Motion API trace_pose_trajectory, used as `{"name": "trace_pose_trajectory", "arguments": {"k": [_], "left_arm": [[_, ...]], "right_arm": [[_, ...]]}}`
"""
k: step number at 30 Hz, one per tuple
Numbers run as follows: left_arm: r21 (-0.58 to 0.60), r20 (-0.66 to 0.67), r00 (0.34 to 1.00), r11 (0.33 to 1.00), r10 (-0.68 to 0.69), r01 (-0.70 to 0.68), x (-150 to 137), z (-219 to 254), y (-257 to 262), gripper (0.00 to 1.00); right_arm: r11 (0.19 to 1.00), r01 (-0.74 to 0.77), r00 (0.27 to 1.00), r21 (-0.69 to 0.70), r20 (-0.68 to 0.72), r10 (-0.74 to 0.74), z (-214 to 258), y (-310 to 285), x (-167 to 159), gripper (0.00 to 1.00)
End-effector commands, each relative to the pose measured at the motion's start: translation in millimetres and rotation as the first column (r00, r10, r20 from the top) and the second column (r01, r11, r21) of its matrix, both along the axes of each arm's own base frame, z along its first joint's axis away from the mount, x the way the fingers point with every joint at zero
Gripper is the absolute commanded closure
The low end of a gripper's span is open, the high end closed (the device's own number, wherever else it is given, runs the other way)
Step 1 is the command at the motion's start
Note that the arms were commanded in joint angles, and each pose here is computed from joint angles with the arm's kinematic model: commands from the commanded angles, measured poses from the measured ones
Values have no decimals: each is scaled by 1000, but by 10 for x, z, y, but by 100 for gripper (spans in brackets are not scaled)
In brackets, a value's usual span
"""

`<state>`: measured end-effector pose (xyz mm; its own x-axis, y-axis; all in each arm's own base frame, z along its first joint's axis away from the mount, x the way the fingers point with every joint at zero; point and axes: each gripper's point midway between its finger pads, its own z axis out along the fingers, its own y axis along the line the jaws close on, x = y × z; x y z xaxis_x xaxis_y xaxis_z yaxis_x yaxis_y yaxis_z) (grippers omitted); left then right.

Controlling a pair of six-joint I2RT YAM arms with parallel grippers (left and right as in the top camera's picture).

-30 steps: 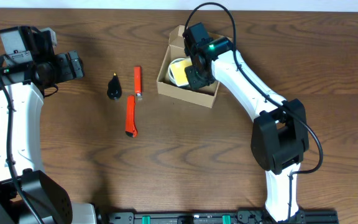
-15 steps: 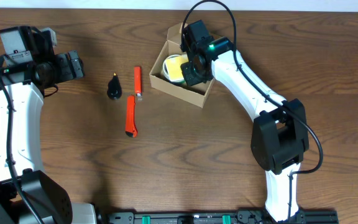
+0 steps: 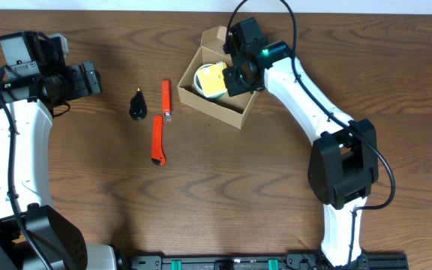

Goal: Pack container

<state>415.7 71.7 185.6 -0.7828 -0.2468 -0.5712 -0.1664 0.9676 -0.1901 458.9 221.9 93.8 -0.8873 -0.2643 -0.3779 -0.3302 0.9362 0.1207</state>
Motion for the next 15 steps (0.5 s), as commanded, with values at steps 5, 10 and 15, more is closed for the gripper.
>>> {"name": "trace_pose_trajectory", "arguments": {"k": [5,10,15], "left_arm": [[12,18,1000,1000,-3,3,29,86,17,5],[12,19,1000,1000,-3,3,30,86,17,5],[12,18,1000,1000,-3,3,29,86,17,5]], "right_arm": [[999,-28,999,31,34,27,293,-32,-41,99],[998,-35,998,48,59,32,516,-42,-101,99],[995,-69,997,78,46,66,715,38,-301,99]]}}
